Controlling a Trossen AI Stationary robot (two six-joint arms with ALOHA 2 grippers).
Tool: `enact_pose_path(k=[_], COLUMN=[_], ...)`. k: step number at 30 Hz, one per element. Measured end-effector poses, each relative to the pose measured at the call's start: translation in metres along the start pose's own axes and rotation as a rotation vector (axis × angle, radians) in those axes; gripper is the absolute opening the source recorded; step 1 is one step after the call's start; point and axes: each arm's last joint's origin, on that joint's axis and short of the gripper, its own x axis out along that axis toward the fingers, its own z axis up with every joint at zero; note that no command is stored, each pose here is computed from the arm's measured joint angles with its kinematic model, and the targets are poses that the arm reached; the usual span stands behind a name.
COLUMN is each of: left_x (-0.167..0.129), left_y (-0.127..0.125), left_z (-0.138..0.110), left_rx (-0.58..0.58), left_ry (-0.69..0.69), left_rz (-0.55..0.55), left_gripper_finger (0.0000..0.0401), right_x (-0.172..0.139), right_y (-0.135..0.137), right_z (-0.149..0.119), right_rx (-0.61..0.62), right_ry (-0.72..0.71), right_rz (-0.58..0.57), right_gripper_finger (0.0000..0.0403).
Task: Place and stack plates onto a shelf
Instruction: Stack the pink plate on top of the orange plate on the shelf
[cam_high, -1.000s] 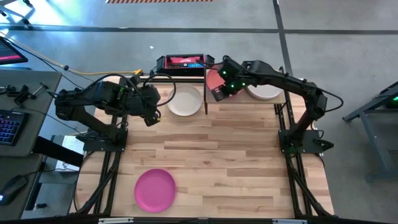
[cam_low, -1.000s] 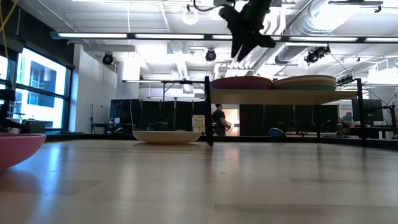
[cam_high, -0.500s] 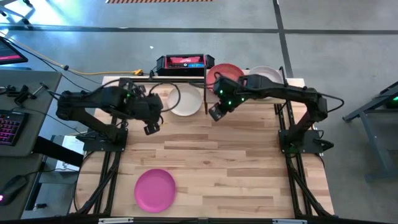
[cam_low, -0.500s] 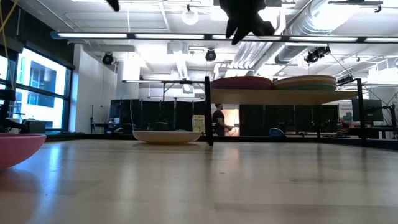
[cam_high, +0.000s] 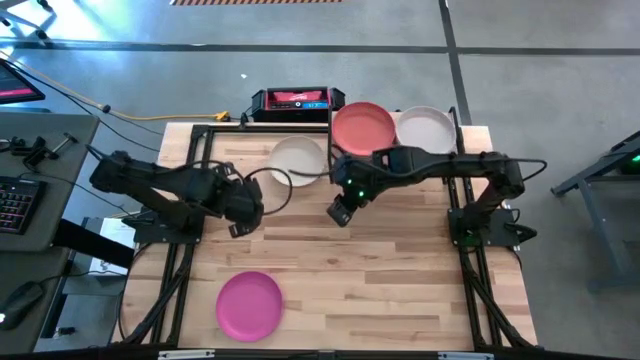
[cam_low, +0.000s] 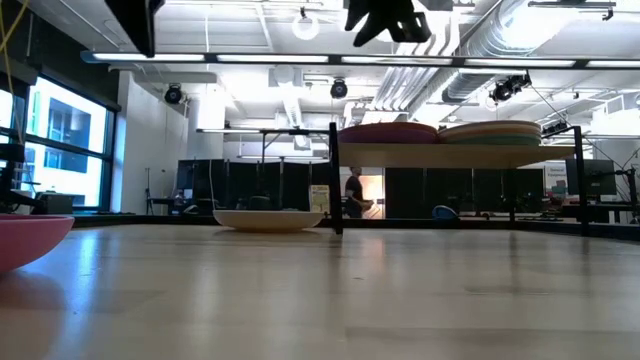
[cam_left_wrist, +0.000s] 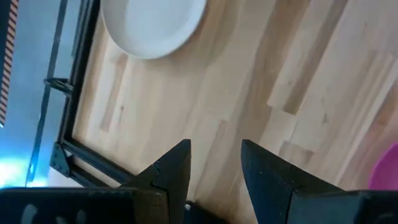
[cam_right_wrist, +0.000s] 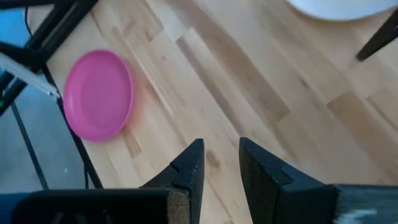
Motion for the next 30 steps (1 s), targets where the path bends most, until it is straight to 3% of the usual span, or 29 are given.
enact_pose_path(k=[12,16,26,30], left_x=[0.008,0.014,0.037,0.045], left_y=[-0.039,-0.058,-0.109,-0.119], left_z=[-0.031,-0.044,-0.079,-0.091], left_rx=[-0.032,0.024,0.173,0.164], left_ry=[0.103,0.130,0.005,-0.011], left_rz=[-0.097,-0.168,-0.310,-0.339], left_gripper_finger=[0.0131,0.0131,0.0131,0.0131], right_x=[0.021,0.023,0.026,0.025], right_y=[0.022,0.027,0.050,0.057], right_z=[-0.017,-0.022,-0.047,-0.056], right_rx=[-0.071,-0.083,-0.161,-0.193], right_ry=[0.060,0.070,0.102,0.085], right_rz=[0.011,0.017,0.034,0.018], right_gripper_finger=[0.0080,0.0080,0.0080,0.0080])
